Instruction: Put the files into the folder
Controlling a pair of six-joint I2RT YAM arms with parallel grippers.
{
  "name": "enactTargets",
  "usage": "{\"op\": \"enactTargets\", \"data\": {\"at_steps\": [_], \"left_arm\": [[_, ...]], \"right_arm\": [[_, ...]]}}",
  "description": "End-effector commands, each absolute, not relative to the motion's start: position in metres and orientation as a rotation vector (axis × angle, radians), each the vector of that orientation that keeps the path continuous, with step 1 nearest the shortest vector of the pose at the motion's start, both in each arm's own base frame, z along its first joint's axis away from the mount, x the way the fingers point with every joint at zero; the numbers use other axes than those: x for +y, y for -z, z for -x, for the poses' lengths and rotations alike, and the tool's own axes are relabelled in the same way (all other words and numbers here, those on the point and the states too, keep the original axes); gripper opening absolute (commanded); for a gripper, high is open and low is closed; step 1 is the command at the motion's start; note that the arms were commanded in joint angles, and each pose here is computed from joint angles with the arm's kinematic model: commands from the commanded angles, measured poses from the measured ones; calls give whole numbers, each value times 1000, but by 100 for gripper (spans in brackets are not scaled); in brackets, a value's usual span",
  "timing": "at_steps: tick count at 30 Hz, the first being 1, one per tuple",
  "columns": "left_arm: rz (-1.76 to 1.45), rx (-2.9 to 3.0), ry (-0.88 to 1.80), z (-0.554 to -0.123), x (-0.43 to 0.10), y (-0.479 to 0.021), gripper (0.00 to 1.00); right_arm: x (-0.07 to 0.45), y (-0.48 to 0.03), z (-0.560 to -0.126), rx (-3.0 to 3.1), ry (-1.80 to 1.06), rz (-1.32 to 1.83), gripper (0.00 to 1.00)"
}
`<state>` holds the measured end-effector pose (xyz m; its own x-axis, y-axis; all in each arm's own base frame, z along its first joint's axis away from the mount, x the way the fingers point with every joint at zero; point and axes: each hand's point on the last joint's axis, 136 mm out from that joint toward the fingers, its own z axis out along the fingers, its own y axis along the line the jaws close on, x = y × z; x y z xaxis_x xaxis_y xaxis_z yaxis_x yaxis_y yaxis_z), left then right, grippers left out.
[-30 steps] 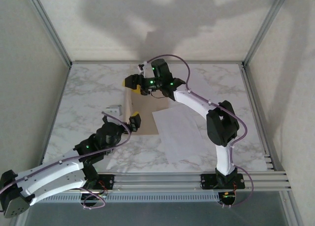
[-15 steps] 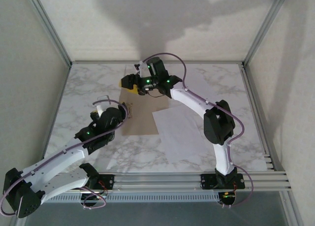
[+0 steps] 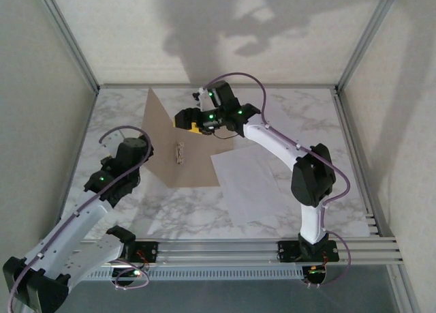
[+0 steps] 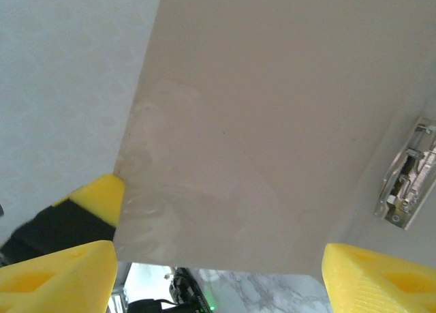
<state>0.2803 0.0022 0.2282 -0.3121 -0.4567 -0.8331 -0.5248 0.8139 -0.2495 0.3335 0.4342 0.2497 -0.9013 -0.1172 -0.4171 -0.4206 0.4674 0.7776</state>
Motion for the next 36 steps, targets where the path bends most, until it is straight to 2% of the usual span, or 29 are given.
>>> {"op": "enactTargets", "data": {"at_steps": [1, 8, 15, 23, 36], "left_arm": [[795, 2036, -171, -272, 22, -226, 99], [853, 1984, -241, -269, 54, -273, 100], [788, 1949, -178, -275, 49, -318, 99], [492, 1984, 343, -304, -32, -339, 100], [435, 1990, 405, -302, -43, -335, 99]], "right_arm": [[419, -248, -332, 2435, -1316, 449, 81], [394, -240, -334, 2457, -1258, 410, 81], [370, -233, -336, 2481, -1206, 346, 84], [399, -230, -335, 2454, -1380, 363, 82], [452, -237, -337, 2437, -1497, 449, 80]]}}
